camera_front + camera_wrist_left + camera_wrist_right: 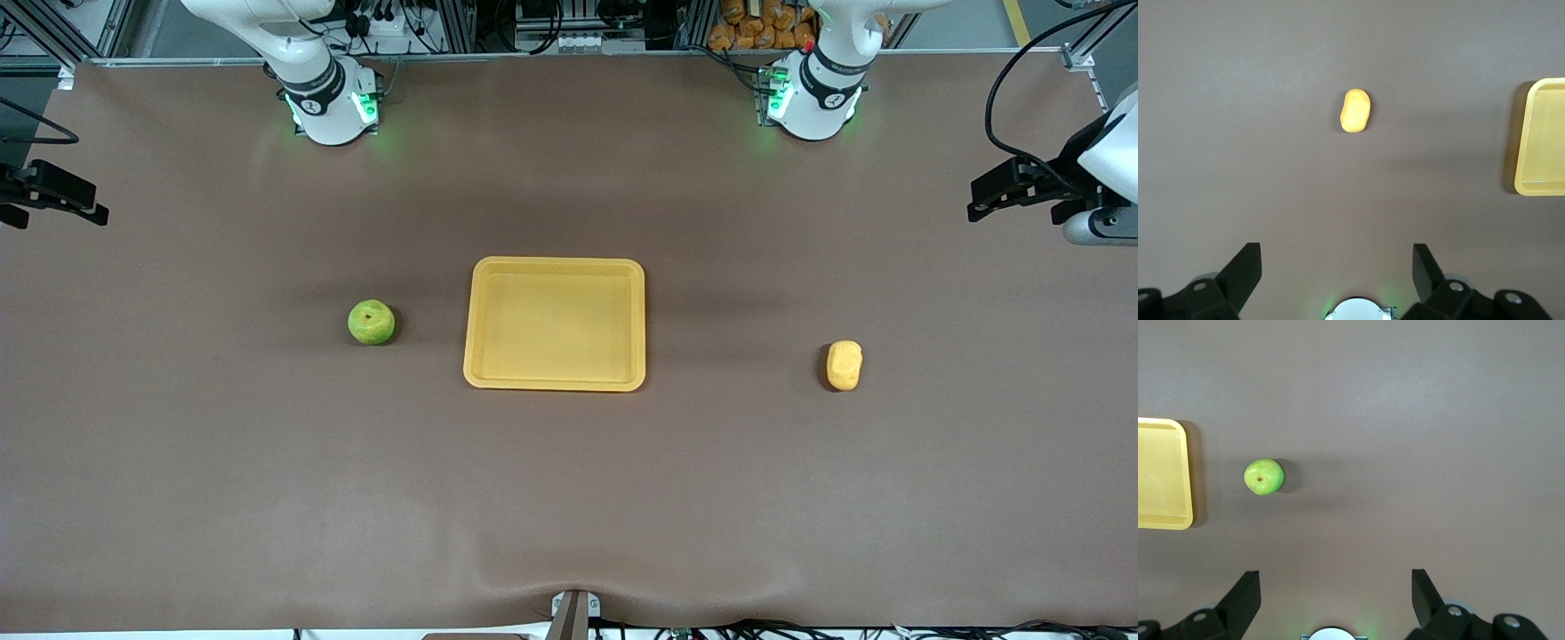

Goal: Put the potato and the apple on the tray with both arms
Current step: 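Reach the left gripper down toward the yellow potato, then close the left gripper on the potato while the right gripper reaches the apple, then carry the potato onto the tray while the right gripper grasps the apple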

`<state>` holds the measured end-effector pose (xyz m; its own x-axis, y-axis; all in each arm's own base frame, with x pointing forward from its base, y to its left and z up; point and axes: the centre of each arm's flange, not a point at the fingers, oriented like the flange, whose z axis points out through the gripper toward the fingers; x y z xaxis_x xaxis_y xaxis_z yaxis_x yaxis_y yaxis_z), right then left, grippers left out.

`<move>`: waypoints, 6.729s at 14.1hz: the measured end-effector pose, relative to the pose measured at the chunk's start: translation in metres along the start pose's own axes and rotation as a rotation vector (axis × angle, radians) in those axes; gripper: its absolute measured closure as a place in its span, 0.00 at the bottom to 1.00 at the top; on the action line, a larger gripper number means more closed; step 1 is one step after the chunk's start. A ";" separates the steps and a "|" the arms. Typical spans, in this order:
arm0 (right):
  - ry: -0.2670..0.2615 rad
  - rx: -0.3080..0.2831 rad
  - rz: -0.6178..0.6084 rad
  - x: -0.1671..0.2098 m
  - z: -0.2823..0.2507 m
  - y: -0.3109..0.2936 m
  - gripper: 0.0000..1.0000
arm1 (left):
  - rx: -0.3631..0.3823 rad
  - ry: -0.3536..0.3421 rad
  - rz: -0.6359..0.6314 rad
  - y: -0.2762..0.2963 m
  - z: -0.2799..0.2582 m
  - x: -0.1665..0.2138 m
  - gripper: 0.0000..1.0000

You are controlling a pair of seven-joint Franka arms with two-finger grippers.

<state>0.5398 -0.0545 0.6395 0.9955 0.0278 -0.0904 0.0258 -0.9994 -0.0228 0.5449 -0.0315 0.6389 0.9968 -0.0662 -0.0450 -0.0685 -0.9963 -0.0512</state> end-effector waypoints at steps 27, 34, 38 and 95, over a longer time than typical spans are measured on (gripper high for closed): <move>-0.023 -0.002 -0.032 0.014 0.015 -0.018 0.00 | 0.061 -0.058 0.061 0.010 0.237 0.050 0.00; -0.076 -0.002 -0.016 0.032 0.044 -0.009 0.00 | 0.071 -0.052 0.083 0.017 0.332 0.064 0.00; -0.111 -0.003 -0.013 0.044 0.066 -0.007 0.00 | 0.048 -0.006 0.042 0.020 0.384 0.067 0.00; -0.107 -0.017 0.058 0.047 0.395 -0.203 0.00 | -0.030 0.115 -0.316 0.477 0.411 0.015 0.62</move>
<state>0.5450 0.1578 0.2470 0.9800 -0.0290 -0.1971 -0.0290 -0.9996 0.0026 0.5101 -0.4852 0.2034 0.9667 0.2426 0.0813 0.2446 -0.9695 -0.0150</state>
